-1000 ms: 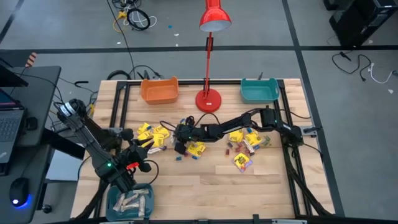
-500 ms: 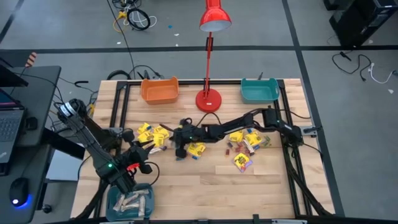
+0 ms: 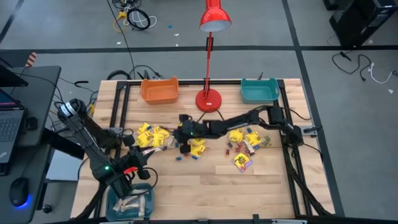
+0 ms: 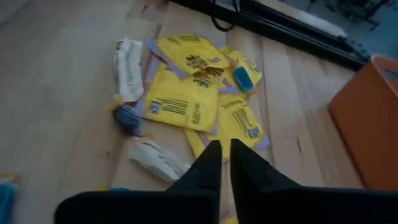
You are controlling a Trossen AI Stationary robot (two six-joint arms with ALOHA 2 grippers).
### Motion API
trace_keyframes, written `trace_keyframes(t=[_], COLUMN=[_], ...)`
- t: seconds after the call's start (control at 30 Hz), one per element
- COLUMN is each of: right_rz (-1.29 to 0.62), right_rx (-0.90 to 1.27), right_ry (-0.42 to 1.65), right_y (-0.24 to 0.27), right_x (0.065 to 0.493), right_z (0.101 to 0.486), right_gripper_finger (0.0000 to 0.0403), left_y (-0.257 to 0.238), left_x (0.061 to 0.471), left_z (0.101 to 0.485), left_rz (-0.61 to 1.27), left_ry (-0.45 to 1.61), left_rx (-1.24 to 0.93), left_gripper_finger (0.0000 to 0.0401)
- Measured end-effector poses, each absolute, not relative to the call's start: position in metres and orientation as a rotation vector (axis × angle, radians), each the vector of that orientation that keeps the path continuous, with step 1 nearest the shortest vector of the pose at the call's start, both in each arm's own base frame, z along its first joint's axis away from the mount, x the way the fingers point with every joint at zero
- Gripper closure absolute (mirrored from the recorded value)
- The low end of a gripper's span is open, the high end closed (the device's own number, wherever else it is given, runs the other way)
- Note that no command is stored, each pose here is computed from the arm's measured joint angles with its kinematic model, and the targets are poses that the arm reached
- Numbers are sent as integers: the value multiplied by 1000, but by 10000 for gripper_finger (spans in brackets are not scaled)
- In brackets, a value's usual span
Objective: Sort candy
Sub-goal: Put the white candy into the blue bin
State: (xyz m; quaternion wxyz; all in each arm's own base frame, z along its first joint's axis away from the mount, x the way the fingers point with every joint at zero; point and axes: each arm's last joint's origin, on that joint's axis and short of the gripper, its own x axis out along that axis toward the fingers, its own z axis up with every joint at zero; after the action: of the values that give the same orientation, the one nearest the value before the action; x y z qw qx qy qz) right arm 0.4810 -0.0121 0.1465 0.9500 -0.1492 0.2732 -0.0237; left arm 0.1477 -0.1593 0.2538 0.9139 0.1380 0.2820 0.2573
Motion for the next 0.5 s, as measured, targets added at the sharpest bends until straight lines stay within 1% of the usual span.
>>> trace_keyframes(t=[0.13,0.3,0.4,0.5], right_rz=[-26,15,49,53], right_rx=[-158,-100,-90,-65], right_ry=[553,552,554,568], right_y=[-32,-44,-43,-43], right_x=[480,481,483,482], right_z=[145,138,125,123], right_gripper_finger=[326,258,228,210], left_y=[-160,-159,-159,-159], left_x=[148,149,149,149], left_z=[254,255,255,255], left_rz=[531,532,528,529], left_ry=[567,539,541,535], left_rx=[282,323,342,343], left_gripper_finger=[321,321,321,321])
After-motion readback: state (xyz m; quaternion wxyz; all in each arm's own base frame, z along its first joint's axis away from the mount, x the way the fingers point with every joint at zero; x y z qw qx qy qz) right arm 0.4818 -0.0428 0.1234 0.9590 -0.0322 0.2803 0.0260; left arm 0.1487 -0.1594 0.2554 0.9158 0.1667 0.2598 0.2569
